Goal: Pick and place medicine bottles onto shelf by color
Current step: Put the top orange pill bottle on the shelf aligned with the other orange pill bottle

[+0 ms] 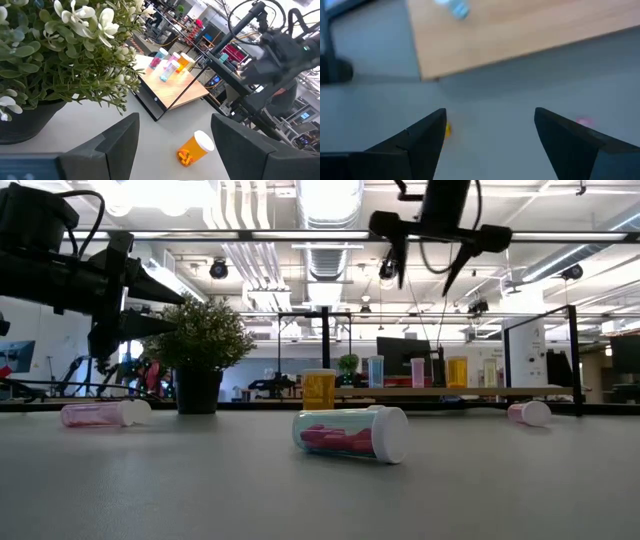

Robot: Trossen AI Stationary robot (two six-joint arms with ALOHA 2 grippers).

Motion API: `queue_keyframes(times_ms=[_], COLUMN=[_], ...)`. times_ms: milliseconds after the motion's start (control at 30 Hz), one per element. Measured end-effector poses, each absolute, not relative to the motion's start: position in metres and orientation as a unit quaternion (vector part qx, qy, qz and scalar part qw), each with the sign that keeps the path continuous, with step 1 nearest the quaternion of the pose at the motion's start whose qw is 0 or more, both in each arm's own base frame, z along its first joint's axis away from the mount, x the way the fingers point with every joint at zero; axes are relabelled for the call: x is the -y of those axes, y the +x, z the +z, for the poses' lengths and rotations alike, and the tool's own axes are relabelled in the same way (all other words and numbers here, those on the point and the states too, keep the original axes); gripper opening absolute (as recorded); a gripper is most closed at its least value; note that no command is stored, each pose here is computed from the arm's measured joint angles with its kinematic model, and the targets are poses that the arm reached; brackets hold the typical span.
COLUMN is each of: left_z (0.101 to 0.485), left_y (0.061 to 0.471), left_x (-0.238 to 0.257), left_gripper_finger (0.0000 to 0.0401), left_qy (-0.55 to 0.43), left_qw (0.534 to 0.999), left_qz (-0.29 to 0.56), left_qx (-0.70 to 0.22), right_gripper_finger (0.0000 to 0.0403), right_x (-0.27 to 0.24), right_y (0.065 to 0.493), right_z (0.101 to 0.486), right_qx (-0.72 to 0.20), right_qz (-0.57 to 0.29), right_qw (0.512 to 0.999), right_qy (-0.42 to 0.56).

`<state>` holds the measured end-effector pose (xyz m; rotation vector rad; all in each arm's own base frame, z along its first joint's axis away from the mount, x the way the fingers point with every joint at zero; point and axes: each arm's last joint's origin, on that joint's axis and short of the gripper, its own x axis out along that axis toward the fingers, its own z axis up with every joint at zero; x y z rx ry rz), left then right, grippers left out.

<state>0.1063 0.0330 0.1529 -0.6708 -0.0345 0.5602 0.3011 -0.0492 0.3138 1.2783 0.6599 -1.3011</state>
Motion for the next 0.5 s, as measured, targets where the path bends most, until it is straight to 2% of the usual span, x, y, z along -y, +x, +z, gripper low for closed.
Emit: queue_keyframes(times_ms=[300,500], left_z=[0.153,0.153], left_y=[0.106,0.106], left_x=[-0.033,-0.033], left_gripper_finger=[0.0231,0.0231], left_qy=[-0.325,-0.325], left_qw=[0.906,0.906], left_qz=[0.271,0.271], left_qx=[0.017,0.017], right_gripper_finger=[0.0308,0.0321], right_x=[0.020,0.019], right_y=[0.349,0.381], right_z=[0.281,0.248], right_qx=[-0.310,-0.348], right_qz=[-0.482,-0.432], right_qw=[0.638,0.696], right_qy=[0.515,0.456])
